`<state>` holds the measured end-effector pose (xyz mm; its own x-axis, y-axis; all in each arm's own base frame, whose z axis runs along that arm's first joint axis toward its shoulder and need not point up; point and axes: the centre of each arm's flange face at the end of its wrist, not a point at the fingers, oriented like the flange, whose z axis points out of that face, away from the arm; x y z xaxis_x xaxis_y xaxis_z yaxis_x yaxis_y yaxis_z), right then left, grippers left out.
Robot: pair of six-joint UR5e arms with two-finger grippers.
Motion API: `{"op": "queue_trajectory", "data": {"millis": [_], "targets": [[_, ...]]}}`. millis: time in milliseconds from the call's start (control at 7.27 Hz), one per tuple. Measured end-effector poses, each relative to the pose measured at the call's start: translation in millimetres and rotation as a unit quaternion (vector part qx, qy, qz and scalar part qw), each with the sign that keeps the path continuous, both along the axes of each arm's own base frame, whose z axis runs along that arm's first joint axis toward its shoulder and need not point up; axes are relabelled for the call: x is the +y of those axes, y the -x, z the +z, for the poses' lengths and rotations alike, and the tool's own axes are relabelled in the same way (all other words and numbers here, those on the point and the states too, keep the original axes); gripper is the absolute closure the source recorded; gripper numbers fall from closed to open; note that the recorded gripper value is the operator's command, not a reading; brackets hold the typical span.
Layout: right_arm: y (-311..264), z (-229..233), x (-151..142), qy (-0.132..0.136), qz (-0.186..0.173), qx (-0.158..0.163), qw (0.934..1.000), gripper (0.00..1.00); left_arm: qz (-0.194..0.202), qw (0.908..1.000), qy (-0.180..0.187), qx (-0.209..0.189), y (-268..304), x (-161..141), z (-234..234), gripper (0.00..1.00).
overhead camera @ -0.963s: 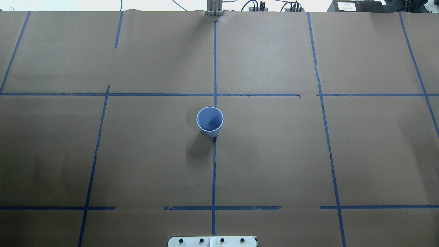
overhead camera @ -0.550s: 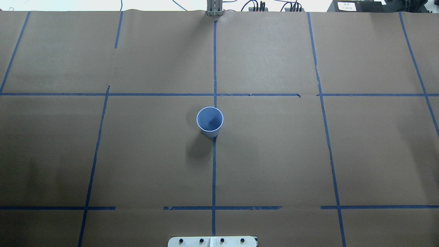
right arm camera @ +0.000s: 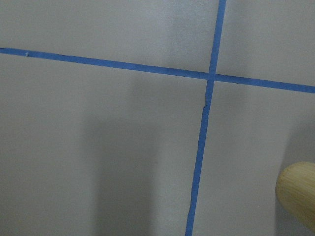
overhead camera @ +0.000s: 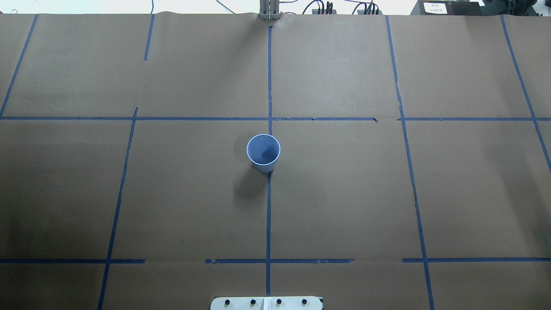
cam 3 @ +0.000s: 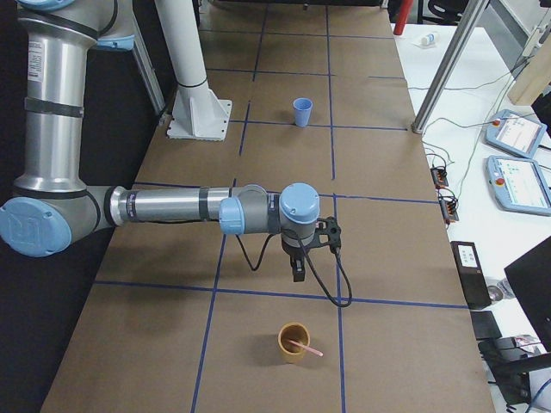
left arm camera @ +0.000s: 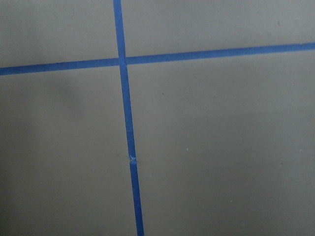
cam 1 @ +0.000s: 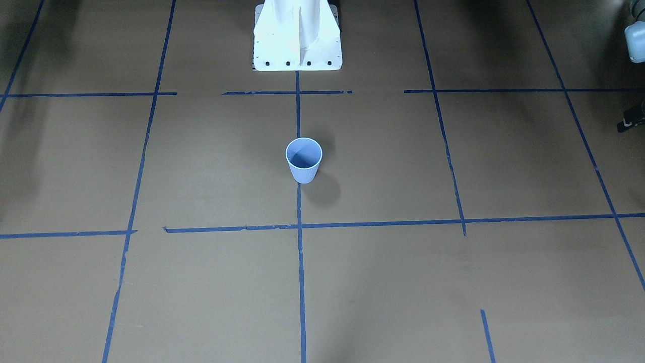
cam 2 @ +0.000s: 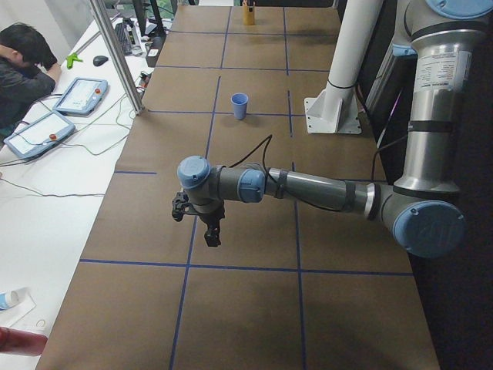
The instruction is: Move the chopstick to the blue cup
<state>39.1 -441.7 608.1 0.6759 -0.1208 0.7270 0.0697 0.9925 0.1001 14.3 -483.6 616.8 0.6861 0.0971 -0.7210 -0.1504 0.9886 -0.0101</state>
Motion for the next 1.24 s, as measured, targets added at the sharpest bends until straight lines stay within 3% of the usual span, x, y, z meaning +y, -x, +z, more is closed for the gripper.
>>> {"op": "queue_trajectory", "data": {"millis": [412, 825, 1238], "targets": [[-19, 24, 26, 0.020, -0.010, 0.009, 0.9997, 0.00, -0.014, 0.9998, -0.010, 0.002, 16, 1, -5, 0.00], [-57, 55, 19, 0.028, 0.050, 0.013, 0.9983, 0.00, -0.030, 0.9994, -0.018, 0.003, 31, 3, -12, 0.00], [-84, 88, 11, 0.022, 0.120, 0.028, 0.9922, 0.03, -0.034, 0.9990, -0.028, 0.004, 35, 4, -23, 0.00]]}}
